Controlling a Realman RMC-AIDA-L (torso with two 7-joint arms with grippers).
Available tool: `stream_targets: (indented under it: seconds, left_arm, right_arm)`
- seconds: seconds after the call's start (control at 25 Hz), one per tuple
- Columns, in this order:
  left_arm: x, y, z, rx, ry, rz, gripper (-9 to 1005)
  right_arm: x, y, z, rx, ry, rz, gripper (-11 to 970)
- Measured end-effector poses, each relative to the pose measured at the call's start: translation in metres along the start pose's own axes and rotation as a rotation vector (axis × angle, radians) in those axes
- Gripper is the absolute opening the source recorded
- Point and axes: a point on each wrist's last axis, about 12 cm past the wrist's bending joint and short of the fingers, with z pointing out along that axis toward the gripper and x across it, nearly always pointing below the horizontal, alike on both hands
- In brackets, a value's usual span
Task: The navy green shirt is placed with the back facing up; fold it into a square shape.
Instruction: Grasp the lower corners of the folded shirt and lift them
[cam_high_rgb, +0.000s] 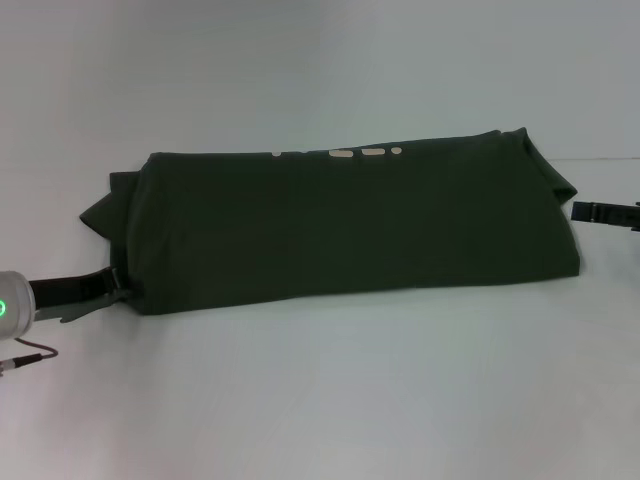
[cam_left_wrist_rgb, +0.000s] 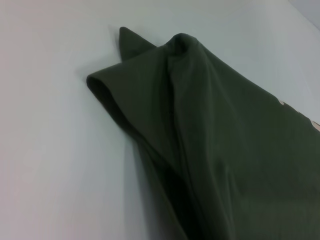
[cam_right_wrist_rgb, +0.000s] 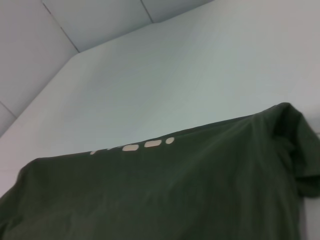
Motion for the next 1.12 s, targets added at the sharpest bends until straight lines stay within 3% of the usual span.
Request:
stream_targets:
  seconds: [0.2,0.52,0.8,1.12]
  left_arm:
    - [-0.001,0.000,0.000,0.000,-0.002,0.004,6]
    - [-0.001,-0.001,0.000,0.001,0.002,0.011,7]
    - [-0.001,-0.003,0.001,0.003,0.009,0.014,6]
    - [0.002,-0.003,0.002,0.008,0.015,0.011,6]
  right_arm:
    - [-0.007,0.006,0.005,-0.018,0.018,0.015,870]
    - [-0.026,0.010,0.011,0.066,0.150,0.107,870]
    - [-0.035,0.008,0.015,0.169,0.240,0.070,870]
    - [-0.022,0.011,0.038,0.234,0.267,0.016,871]
